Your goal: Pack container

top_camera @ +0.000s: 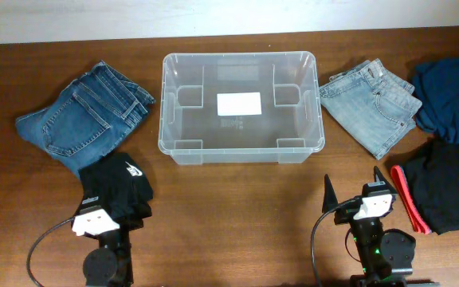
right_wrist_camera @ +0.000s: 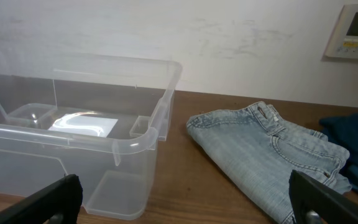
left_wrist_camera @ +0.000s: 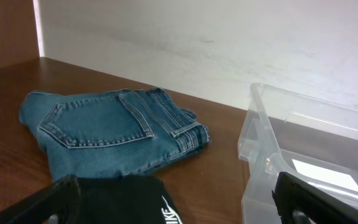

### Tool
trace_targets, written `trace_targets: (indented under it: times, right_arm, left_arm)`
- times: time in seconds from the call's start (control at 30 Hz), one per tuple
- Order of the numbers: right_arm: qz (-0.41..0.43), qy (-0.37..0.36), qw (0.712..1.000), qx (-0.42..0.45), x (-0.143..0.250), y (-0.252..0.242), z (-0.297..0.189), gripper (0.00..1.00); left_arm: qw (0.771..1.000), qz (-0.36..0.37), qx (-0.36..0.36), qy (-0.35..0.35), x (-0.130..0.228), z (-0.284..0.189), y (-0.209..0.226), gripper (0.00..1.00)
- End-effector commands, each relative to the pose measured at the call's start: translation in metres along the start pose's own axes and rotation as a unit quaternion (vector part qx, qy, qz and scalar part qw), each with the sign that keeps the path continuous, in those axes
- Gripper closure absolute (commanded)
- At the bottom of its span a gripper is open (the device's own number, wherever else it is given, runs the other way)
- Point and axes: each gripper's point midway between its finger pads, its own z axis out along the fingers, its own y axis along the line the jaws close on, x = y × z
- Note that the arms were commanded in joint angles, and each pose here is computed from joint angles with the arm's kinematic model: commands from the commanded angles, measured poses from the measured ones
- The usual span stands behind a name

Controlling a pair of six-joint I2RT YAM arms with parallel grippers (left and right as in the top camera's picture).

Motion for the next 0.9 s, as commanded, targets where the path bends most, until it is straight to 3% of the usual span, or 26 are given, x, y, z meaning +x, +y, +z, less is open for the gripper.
trace_targets:
  times: [0.0, 0.87]
  right_arm:
    - [0.001, 0.002, 1.0, 0.003, 0.0024, -0.0005, -0.0001, 0.02]
    - [0.001, 0.002, 1.0, 0.008, 0.0022, -0.0023, -0.0001, 0.02]
  left_arm:
    - [1.0, 0.005, -0.002, -0.003, 0.0005, 0.0001, 0.0014, 0.01]
    - [1.0, 0.005, -0.002, -0.002, 0.0006, 0.0001, 0.0014, 0.01]
